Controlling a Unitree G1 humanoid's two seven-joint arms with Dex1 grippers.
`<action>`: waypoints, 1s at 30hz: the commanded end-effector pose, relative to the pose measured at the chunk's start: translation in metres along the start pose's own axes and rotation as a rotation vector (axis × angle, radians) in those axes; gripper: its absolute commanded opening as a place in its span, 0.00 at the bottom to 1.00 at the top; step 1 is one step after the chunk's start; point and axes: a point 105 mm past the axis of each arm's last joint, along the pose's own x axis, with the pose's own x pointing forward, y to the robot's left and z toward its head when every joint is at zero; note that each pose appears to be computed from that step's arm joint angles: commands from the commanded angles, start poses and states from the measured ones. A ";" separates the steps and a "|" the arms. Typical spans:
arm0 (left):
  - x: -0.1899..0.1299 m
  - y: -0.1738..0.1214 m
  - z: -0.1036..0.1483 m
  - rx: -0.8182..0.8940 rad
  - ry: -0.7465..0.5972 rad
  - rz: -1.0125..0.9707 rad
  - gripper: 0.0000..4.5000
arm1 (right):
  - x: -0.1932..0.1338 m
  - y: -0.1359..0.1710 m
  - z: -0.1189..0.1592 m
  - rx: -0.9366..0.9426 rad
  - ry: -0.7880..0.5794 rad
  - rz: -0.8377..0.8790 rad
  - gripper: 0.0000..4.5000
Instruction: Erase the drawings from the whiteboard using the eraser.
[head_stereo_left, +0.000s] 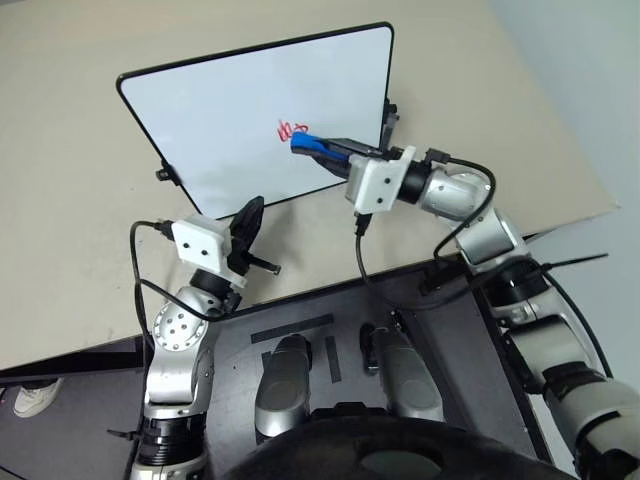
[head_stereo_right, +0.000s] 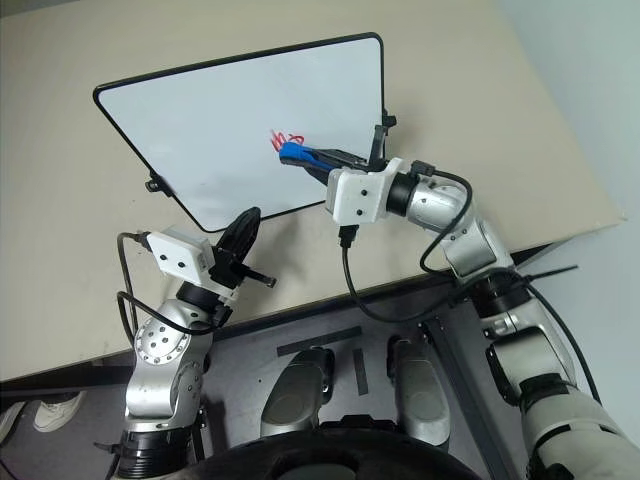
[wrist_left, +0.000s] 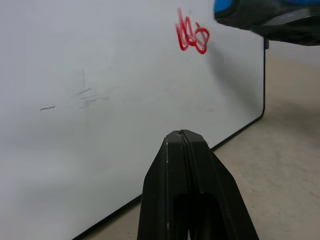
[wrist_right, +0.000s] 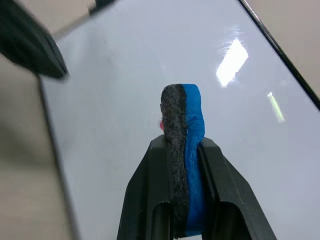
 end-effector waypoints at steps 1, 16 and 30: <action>0.002 -0.002 0.008 0.020 -0.039 -0.006 0.00 | 0.008 -0.009 -0.004 -0.185 -0.010 -0.047 0.05; 0.003 -0.001 0.009 0.023 -0.049 0.009 0.00 | 0.021 0.013 -0.016 -0.236 -0.020 0.003 0.05; 0.005 -0.002 0.009 0.020 -0.054 -0.002 0.00 | 0.018 -0.036 -0.002 -0.326 -0.048 -0.238 0.05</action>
